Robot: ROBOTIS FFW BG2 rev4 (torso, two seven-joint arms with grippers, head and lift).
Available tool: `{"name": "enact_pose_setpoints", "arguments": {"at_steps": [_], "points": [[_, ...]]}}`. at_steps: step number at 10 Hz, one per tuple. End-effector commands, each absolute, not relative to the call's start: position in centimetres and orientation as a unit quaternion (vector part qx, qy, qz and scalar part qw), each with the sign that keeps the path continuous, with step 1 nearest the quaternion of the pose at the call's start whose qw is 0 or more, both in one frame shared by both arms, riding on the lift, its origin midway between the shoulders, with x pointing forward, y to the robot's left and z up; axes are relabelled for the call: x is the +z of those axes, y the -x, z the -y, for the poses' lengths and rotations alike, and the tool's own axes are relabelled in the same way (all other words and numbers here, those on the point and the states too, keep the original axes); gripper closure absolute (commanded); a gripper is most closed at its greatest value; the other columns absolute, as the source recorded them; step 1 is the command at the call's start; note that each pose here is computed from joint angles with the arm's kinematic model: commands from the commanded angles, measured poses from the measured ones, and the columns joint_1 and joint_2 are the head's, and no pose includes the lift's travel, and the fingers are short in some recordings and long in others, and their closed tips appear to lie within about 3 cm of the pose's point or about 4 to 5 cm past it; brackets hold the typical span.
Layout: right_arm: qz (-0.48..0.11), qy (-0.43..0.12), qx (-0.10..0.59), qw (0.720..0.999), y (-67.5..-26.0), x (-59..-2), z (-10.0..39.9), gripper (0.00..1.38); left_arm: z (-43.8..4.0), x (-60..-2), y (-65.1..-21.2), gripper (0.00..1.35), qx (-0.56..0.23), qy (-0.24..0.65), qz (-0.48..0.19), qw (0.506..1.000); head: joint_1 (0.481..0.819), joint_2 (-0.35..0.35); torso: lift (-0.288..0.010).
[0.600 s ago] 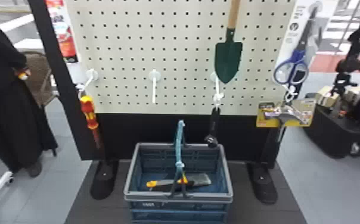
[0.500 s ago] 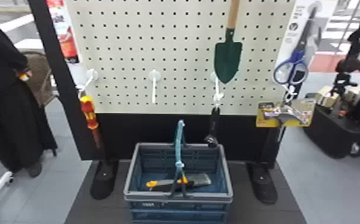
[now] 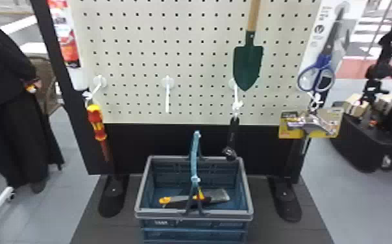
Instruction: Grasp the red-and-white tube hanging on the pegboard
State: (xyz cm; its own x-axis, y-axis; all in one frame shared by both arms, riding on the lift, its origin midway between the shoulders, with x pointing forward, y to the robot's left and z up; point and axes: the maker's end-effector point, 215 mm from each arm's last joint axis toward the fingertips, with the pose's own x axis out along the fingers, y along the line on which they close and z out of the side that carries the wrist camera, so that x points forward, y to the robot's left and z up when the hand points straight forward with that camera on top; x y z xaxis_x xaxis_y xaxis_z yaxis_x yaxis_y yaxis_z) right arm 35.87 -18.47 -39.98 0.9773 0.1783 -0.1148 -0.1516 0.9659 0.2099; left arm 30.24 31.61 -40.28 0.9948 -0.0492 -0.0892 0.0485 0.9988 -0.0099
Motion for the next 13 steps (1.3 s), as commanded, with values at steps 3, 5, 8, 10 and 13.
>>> {"name": "enact_pose_setpoints", "arguments": {"at_steps": [3, 5, 8, 10, 13], "points": [[-0.066, -0.101, 0.084, 0.989, -35.9, -40.0, 18.4, 0.12, -31.5, -39.7, -30.9, 0.48, -0.024, 0.005, -0.036, 0.999, 0.549, 0.000, -0.100], [-0.067, -0.102, 0.086, 0.989, -35.8, -40.1, 18.4, 0.12, -30.9, -38.6, -33.1, 0.47, -0.039, 0.018, -0.026, 0.999, 0.549, 0.000, -0.100], [-0.071, -0.104, 0.086, 0.988, -35.7, -40.4, 18.3, 0.12, -32.3, -33.9, -37.5, 0.43, -0.034, 0.003, 0.012, 0.999, 0.549, 0.000, -0.100], [-0.072, -0.105, 0.086, 0.988, -35.7, -40.6, 18.3, 0.12, -33.6, -28.7, -41.2, 0.43, -0.057, -0.037, 0.035, 0.997, 0.549, 0.000, -0.100], [-0.072, -0.105, 0.088, 0.988, -35.7, -40.6, 18.2, 0.12, -34.1, -22.2, -45.4, 0.45, -0.095, -0.073, 0.065, 0.991, 0.549, 0.000, -0.100]]}}
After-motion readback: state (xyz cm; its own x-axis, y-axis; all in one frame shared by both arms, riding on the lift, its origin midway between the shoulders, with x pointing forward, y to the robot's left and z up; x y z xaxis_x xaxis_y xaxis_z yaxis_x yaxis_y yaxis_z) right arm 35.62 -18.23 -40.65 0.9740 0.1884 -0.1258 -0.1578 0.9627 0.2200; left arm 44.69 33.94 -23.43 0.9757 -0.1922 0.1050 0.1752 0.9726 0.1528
